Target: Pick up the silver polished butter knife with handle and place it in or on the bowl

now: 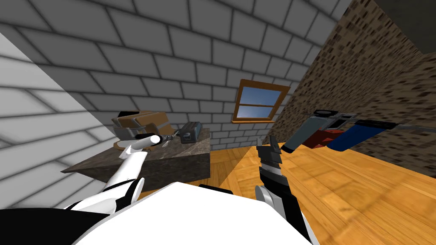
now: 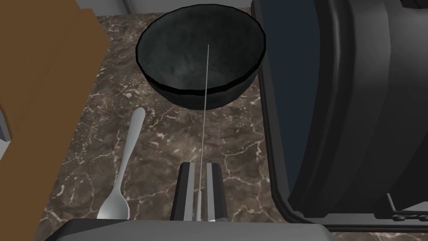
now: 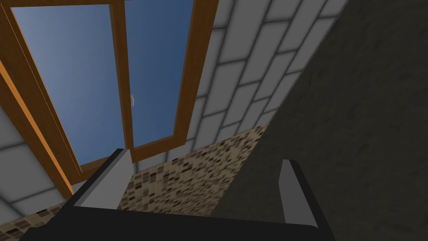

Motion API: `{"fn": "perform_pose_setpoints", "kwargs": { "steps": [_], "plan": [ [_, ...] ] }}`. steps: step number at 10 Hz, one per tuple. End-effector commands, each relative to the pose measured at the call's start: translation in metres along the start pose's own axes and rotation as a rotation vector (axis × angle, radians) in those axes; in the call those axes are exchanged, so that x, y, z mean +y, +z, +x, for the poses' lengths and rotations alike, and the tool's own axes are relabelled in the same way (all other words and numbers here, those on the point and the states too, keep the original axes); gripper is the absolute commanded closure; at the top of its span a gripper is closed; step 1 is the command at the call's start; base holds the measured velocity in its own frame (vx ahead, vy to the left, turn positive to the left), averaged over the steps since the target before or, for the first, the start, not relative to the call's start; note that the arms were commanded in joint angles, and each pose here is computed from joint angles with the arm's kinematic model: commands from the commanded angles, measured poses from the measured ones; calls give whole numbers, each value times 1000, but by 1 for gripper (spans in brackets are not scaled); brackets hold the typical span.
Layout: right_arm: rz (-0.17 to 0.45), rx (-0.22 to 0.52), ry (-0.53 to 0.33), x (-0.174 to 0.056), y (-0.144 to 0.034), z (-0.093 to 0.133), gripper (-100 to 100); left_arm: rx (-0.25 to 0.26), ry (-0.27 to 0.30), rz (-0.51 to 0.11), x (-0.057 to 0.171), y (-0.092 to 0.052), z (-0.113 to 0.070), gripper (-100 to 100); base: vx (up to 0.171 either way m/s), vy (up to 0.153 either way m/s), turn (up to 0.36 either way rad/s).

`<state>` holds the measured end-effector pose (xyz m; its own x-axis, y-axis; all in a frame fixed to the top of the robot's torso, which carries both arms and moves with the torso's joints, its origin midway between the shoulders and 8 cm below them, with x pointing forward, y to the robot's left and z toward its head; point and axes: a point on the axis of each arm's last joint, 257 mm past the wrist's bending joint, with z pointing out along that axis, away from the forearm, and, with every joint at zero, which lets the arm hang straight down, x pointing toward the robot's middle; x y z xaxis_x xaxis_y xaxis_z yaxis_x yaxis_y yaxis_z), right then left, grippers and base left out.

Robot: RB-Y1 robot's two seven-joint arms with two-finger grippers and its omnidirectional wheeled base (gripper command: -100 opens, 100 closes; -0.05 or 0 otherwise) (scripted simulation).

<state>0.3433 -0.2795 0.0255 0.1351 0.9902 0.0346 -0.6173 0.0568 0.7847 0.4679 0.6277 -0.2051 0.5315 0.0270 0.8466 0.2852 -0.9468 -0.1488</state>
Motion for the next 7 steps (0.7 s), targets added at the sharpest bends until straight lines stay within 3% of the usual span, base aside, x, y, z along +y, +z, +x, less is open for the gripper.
{"fn": "perform_pose_setpoints", "kwargs": {
  "steps": [1,3,4,7],
  "plan": [
    [0,0,0,0,0,0,0,1,-12,23,-18,-2,8,100,-28,-8,-115],
    [0,0,0,0,0,0,0,-17,-49,84,-62,-9,14,100,-34,30,-345],
    [0,0,0,0,0,0,0,-17,-49,84,-62,-9,14,100,-19,45,-137],
    [0,0,0,0,0,0,0,-46,-93,134,-99,-17,11,100,-6,39,-202]
  ]
}}
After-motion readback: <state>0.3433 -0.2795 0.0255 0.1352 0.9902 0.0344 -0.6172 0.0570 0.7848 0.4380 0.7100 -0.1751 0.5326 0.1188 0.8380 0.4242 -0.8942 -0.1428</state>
